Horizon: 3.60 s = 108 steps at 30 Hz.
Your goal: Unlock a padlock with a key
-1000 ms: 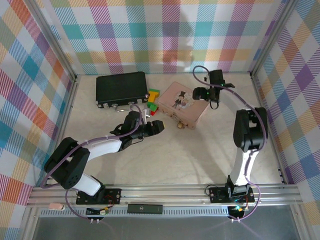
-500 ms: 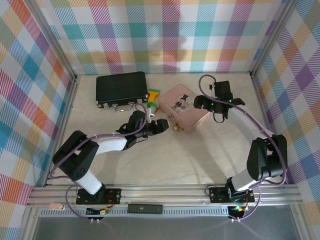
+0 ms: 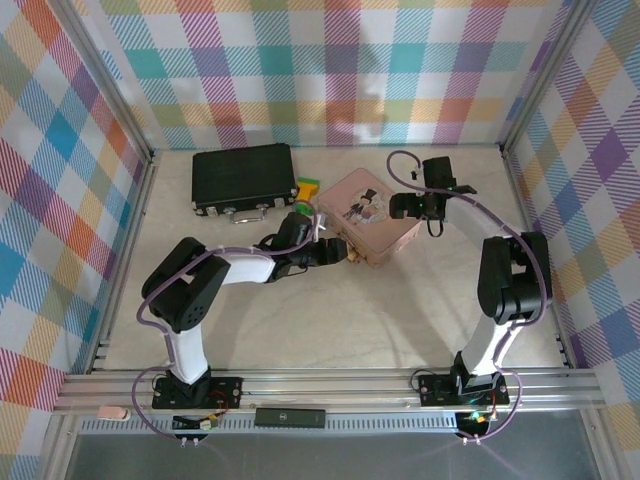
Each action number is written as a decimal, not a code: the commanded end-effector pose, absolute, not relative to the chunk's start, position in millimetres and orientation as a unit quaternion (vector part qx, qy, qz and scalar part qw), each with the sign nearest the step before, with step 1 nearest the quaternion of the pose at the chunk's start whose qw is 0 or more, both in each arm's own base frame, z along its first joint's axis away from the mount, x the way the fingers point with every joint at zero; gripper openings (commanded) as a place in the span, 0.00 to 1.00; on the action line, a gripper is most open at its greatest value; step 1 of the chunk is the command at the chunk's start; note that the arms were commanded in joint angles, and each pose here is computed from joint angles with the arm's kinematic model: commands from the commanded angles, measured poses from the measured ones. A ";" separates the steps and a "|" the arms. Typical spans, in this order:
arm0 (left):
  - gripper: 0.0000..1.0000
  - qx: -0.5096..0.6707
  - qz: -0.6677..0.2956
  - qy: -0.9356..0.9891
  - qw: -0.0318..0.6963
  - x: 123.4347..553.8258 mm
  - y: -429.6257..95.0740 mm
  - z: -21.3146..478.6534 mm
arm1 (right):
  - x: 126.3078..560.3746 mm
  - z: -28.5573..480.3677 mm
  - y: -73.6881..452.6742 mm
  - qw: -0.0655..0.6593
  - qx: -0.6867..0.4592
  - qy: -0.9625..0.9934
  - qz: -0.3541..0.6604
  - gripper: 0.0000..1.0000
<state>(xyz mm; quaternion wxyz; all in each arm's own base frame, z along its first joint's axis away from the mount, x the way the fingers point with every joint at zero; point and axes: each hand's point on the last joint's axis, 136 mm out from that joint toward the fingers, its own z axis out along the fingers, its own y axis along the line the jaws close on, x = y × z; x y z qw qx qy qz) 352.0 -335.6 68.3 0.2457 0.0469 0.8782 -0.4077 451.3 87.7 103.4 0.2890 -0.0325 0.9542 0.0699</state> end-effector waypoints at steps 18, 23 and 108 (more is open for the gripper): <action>0.44 0.112 -0.308 0.931 0.161 347.4 -368.9 -3.4 | 459.2 90.2 92.5 0.285 -0.011 0.955 0.085 0.93; 0.35 0.108 -0.260 0.949 0.142 339.3 -356.2 -20.6 | 455.2 90.0 85.5 0.284 0.009 0.956 0.072 0.93; 0.00 0.004 -0.314 0.931 0.188 280.3 -240.9 63.4 | 334.6 134.4 57.7 0.341 0.083 0.932 0.090 0.97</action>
